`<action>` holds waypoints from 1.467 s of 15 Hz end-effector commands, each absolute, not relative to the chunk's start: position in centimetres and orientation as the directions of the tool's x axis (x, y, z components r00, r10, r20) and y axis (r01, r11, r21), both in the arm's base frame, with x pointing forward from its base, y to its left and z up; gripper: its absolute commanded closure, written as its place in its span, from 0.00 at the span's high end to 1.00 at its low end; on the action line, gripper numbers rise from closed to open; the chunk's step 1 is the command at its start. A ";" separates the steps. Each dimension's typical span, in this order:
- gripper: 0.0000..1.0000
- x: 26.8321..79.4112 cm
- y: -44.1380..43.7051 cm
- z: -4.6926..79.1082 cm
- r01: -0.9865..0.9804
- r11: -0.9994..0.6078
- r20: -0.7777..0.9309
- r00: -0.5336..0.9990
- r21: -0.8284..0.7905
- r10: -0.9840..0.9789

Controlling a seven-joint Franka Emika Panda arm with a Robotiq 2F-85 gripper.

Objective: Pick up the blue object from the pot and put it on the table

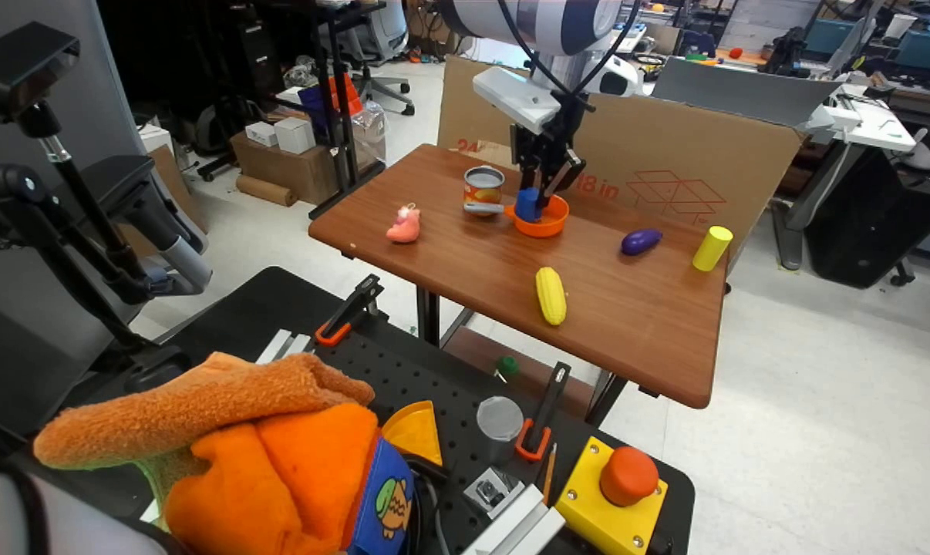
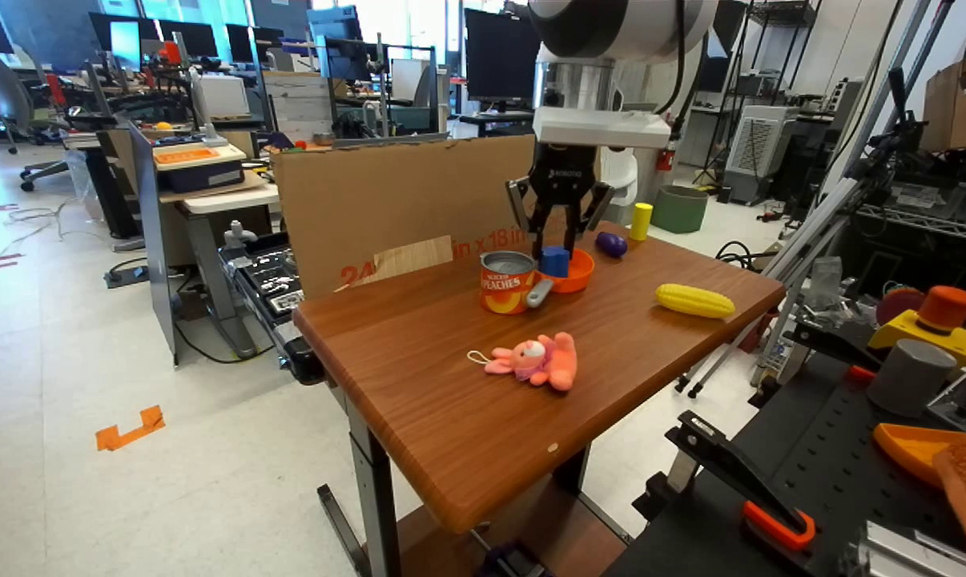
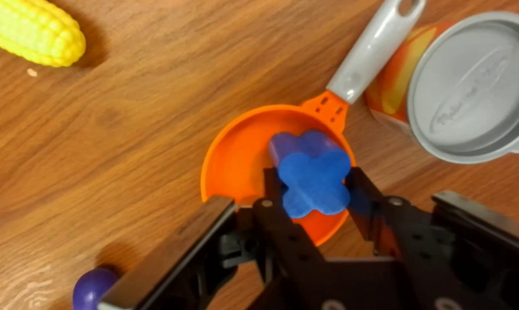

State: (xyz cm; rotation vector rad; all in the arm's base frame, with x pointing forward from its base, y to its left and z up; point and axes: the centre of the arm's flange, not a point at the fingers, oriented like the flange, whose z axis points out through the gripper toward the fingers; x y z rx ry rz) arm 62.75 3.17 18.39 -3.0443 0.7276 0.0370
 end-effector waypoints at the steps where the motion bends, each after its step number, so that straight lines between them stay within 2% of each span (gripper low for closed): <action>1: 0.16 59.3 3.3 22.9 -0.363 -0.932 0.041 0.931 -0.006 -0.363; 5: 0.16 57.8 1.3 27.7 -0.313 -0.950 0.131 0.941 -0.011 -0.312; 10: 0.16 57.7 -3.6 30.3 -0.399 -0.916 0.074 0.913 -0.052 -0.402; 17: 0.16 57.6 -15.4 26.4 -0.498 -0.863 0.130 0.865 0.087 -0.485; 22: 0.16 55.1 -18.3 22.1 -0.495 -0.849 0.033 0.867 0.185 -0.498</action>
